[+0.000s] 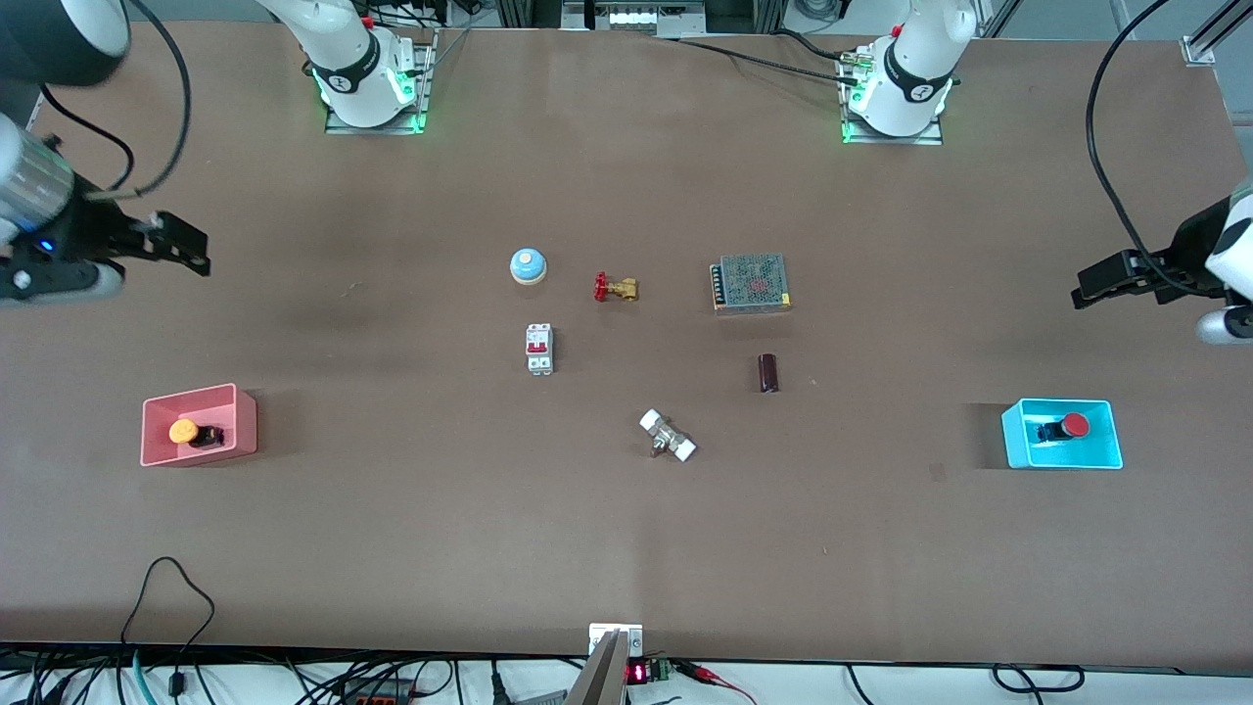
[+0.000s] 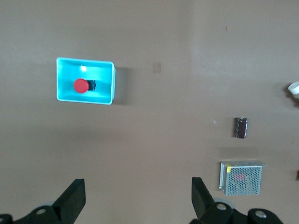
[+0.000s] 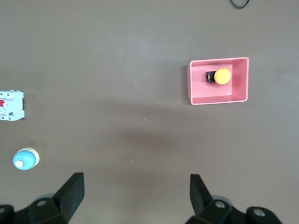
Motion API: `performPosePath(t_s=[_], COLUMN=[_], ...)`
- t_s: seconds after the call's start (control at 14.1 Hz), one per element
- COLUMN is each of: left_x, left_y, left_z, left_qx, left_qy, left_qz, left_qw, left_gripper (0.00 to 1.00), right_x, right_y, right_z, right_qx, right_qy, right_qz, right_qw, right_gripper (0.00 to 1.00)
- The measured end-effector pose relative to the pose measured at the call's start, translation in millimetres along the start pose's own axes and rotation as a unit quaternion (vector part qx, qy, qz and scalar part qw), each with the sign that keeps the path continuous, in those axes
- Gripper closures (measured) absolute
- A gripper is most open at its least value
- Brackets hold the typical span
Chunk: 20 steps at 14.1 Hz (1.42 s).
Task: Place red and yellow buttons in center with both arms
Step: 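Lower the right gripper to the yellow button while the left gripper reaches the red button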
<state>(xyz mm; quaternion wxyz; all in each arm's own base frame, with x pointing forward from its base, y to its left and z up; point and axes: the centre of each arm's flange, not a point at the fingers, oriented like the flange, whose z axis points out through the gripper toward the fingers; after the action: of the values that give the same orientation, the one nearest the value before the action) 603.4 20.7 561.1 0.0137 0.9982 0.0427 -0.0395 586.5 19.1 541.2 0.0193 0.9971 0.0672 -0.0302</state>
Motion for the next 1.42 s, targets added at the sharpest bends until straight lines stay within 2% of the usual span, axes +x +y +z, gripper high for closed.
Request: performPosePath(t_s=[0.21, 0.5, 0.71, 0.92, 1.13, 1.42], left_x=[14.3, 35.5, 61.9, 82.7, 89.6, 98.7], left_y=[3.3, -5.4, -37.1, -99.7, -168.0, -175.0], left_z=[37.9, 90.5, 142.1, 192.5, 249.9, 298.6], left_qx=[0.001, 0.002, -0.001, -0.009, -0.042, -0.055], left_qy=[-0.032, -0.065, -0.063, -0.047, -0.039, -0.033], left_qz=[0.002, -0.005, -0.030, -0.053, -0.062, -0.053], left_qw=[0.999, 0.998, 0.998, 0.997, 0.996, 0.997], left_gripper=[0.00, 0.00, 0.00, 0.00, 0.00, 0.00], right_x=[28.8, 57.6, 69.6, 81.4, 88.7, 92.0], right_y=[24.4, 114.4, 155.8, 161.2, 160.7, 162.9], right_z=[52.9, 130.4, 183.1, 218.0, 241.5, 274.5], right_qx=[-0.002, -0.013, -0.025, -0.033, -0.038, -0.038], right_qy=[-0.006, 0.031, 0.055, 0.072, 0.082, 0.081], right_qz=[-0.007, -0.065, -0.093, -0.101, -0.109, -0.113], right_qw=[1.000, 0.997, 0.994, 0.992, 0.990, 0.990], right_gripper=[0.00, 0.00, 0.00, 0.00, 0.00, 0.00])
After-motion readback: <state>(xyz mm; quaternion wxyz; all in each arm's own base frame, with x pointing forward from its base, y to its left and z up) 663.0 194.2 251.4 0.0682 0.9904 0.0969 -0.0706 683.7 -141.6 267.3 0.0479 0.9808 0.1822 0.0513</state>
